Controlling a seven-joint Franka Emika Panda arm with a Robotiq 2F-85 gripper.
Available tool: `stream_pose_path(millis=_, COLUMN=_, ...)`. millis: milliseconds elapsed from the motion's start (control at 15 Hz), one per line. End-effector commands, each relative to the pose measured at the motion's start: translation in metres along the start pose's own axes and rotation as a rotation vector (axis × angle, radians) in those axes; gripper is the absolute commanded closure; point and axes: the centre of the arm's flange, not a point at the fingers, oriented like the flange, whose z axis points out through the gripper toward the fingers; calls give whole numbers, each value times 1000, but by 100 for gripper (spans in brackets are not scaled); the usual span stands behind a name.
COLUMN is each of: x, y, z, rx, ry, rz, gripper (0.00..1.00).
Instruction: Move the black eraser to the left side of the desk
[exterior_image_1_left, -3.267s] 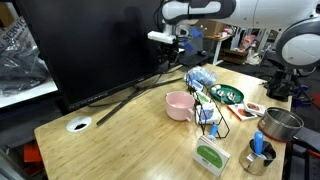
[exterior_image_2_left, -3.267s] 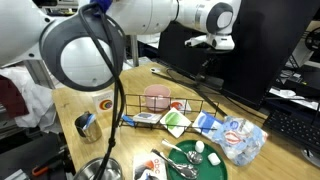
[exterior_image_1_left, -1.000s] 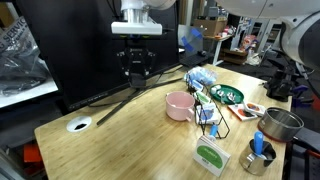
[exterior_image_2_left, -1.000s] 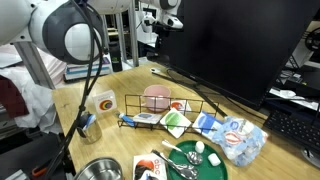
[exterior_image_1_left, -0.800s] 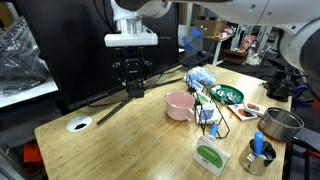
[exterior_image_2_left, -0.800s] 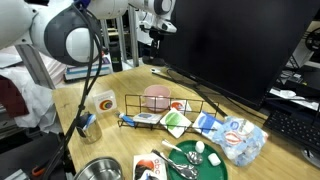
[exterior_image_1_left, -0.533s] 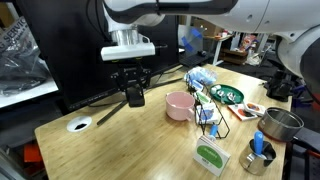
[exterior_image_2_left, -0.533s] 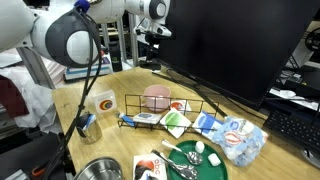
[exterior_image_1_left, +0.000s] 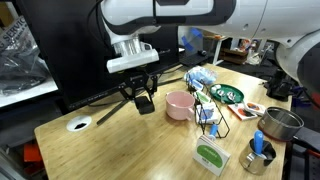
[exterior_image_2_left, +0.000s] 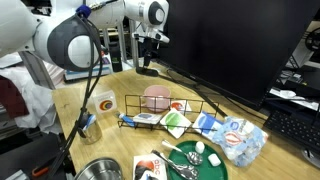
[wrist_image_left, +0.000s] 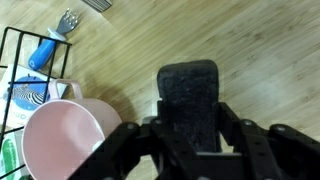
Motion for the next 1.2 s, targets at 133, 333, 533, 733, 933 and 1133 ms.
stream_pose_path(millis=133, x=0, y=-2, z=5, rx=-7, ry=-3, rz=4, gripper=73)
stream_pose_path(millis=333, x=-7, y=-12, z=32, rx=-28, ry=-16, rz=-9, gripper=73)
stream_pose_path(millis=533, x=-19, y=-25, z=65, rx=-66, ry=-18, rz=-14, gripper=73)
stream_pose_path(millis=733, x=-26, y=-32, z=93, rx=-100, ry=1, rz=21, gripper=73)
stream_pose_path(millis=933, x=-30, y=-35, z=107, rx=-119, ry=17, rz=70, gripper=42)
stream_pose_path(millis=1133, x=-32, y=-34, z=106, rx=-99, ry=5, rz=88, gripper=10)
